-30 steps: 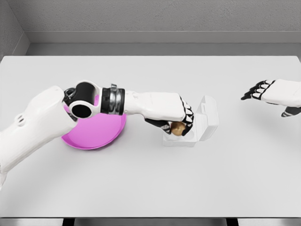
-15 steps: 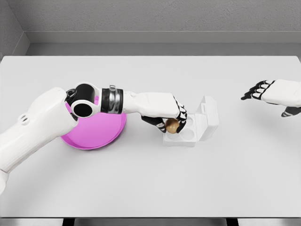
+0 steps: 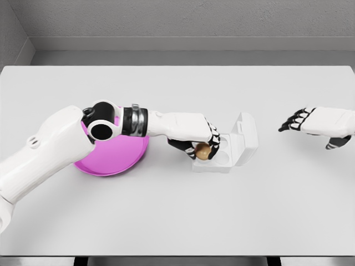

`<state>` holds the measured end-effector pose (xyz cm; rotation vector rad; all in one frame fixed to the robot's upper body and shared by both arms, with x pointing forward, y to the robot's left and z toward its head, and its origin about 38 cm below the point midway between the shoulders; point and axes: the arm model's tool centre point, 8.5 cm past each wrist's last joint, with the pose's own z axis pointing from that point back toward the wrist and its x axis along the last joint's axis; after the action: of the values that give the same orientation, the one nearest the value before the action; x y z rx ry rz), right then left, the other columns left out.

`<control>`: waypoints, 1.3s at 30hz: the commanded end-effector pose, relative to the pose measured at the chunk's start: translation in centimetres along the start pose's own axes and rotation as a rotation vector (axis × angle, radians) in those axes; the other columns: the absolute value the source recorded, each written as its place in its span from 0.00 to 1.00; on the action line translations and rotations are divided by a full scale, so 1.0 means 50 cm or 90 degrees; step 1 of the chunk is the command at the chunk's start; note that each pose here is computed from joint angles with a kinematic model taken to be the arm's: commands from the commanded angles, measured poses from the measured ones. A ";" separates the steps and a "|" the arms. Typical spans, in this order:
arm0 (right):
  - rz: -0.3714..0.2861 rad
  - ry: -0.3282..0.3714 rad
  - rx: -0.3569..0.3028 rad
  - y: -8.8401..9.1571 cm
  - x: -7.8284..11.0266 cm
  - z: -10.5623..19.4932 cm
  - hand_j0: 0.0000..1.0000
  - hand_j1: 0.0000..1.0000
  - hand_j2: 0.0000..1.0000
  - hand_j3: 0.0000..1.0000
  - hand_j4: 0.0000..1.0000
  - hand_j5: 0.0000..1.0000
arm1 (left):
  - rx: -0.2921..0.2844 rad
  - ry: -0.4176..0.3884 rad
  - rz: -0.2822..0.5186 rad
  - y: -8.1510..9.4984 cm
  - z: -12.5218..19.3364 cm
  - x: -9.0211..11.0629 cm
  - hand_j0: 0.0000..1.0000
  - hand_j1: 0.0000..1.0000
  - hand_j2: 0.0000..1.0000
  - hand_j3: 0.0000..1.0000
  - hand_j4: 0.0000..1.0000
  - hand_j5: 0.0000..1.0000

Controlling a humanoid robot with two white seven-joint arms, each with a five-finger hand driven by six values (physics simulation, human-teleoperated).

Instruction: Pack egg into the box and close the box lid

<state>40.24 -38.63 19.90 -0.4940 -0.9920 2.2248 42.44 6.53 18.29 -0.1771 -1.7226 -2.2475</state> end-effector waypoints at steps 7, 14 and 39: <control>0.001 -0.015 0.014 0.011 0.014 -0.019 1.00 1.00 1.00 1.00 1.00 1.00 | -0.005 0.000 0.011 -0.010 -0.007 -0.003 0.38 0.38 0.38 0.38 0.38 0.38; 0.006 -0.016 0.000 -0.005 0.015 -0.019 1.00 1.00 1.00 1.00 1.00 1.00 | -0.012 0.010 0.025 -0.024 -0.010 -0.016 0.40 0.40 0.40 0.40 0.40 0.40; 0.014 -0.018 -0.007 -0.019 0.016 -0.019 1.00 1.00 1.00 1.00 1.00 1.00 | 0.019 0.004 -0.021 0.064 0.122 0.019 1.00 1.00 1.00 1.00 1.00 1.00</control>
<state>40.60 -37.07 19.93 -0.4833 -1.0173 2.2562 43.15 9.96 22.09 -0.1188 -1.7436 -2.2521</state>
